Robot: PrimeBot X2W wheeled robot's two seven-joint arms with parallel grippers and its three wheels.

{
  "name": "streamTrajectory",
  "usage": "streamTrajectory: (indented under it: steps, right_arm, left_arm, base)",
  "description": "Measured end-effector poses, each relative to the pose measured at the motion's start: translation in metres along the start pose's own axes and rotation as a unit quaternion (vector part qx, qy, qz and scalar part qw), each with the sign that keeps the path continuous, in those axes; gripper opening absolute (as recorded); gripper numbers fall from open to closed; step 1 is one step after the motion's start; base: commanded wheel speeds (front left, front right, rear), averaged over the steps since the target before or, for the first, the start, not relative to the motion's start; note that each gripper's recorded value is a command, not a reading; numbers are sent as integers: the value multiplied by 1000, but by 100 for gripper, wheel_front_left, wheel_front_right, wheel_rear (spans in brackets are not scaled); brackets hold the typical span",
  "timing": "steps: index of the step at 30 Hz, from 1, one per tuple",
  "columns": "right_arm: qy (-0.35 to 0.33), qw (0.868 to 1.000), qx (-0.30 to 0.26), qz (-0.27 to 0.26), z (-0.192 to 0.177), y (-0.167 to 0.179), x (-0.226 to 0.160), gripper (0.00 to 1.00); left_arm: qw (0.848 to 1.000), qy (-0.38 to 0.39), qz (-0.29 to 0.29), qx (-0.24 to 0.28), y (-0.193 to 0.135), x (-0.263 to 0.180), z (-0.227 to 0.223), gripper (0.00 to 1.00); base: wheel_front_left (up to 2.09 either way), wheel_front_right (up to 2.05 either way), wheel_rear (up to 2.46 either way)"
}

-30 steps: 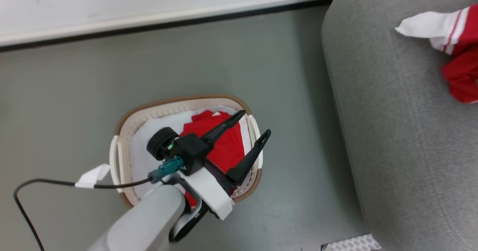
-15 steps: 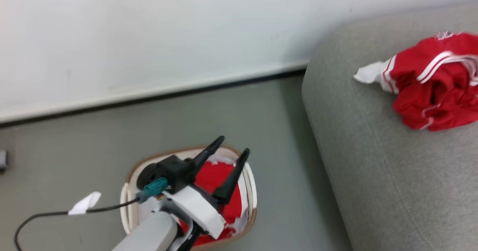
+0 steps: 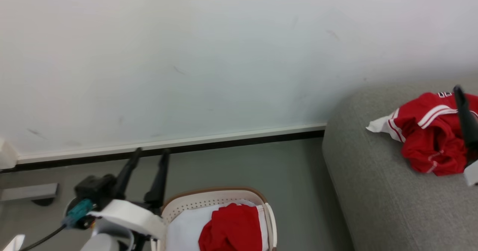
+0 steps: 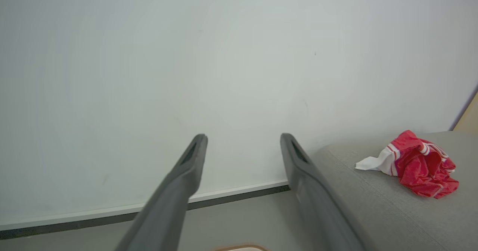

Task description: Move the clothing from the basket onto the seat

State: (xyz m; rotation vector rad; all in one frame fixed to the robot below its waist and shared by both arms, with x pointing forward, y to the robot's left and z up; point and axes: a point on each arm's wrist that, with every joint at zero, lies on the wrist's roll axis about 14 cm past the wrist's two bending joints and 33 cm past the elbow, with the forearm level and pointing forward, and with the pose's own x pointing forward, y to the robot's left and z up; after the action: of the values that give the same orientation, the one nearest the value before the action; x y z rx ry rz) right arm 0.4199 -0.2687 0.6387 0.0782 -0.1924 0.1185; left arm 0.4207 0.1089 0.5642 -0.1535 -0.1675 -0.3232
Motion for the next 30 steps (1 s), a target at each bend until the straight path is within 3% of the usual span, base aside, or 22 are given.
streamTrajectory:
  steps: [6,11,17,30]
  right_arm:
    - [-7,999,25,19,-29,36,-17,100]
    - [2,996,85,7,-78,69,-43,100]
    - [17,993,118,-4,-102,89,-58,100]
    - [31,995,93,4,-112,97,-62,100]
  left_arm:
    - [997,-6,79,2,43,-31,5,100]
    - [990,-4,142,2,70,-63,-2,100]
    - [986,5,168,1,76,-82,-12,100]
    - [988,10,155,19,69,-87,-19,100]
  base:
    - [0,0,0]
    - [0,0,0]
    - [0,0,0]
    - [0,0,0]
